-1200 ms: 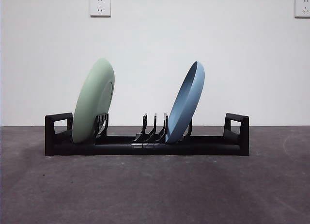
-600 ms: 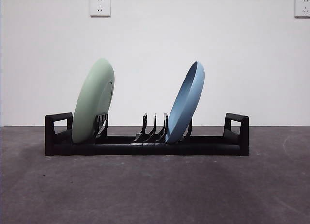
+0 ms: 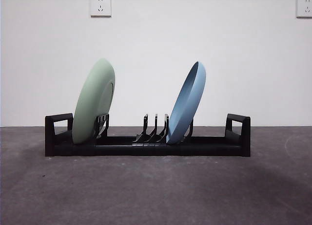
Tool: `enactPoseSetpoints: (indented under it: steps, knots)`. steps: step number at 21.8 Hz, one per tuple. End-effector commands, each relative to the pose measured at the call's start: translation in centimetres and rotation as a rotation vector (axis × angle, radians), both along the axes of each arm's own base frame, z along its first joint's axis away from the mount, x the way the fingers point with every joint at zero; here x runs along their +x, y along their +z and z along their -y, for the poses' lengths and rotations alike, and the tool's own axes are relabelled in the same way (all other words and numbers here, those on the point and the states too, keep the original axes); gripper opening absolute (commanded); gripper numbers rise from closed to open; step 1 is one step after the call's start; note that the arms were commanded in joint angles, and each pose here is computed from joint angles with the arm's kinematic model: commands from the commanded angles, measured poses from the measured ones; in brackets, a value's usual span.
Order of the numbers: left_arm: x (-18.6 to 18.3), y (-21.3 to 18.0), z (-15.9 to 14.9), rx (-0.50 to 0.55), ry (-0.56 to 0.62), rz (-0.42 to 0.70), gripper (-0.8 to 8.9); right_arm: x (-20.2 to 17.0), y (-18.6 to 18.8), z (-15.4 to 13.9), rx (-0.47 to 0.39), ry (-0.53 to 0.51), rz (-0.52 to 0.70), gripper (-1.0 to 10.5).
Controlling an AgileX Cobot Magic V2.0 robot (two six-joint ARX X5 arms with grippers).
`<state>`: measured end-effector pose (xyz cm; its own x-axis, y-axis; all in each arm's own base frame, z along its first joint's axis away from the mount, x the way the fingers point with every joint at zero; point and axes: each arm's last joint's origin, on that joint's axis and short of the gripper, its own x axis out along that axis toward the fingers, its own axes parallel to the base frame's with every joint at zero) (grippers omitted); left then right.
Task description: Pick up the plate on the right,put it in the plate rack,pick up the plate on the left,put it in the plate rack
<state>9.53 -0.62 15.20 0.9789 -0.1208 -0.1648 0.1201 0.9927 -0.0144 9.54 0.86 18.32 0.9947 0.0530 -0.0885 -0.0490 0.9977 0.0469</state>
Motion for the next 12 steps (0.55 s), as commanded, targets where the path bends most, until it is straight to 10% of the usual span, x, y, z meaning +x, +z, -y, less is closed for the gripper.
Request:
enactPoseSetpoints:
  steps: [1, 12]
  knots:
    - [0.1, -0.4, 0.0, -0.004, 0.005, -0.01, -0.03, 0.1, -1.5, 0.0, 0.007, 0.001, -0.005, 0.0]
    - [0.1, -0.4, 0.0, -0.004, 0.005, -0.01, -0.03, 0.0, -3.3, -0.1, 0.033, 0.04, -0.07, 0.0]
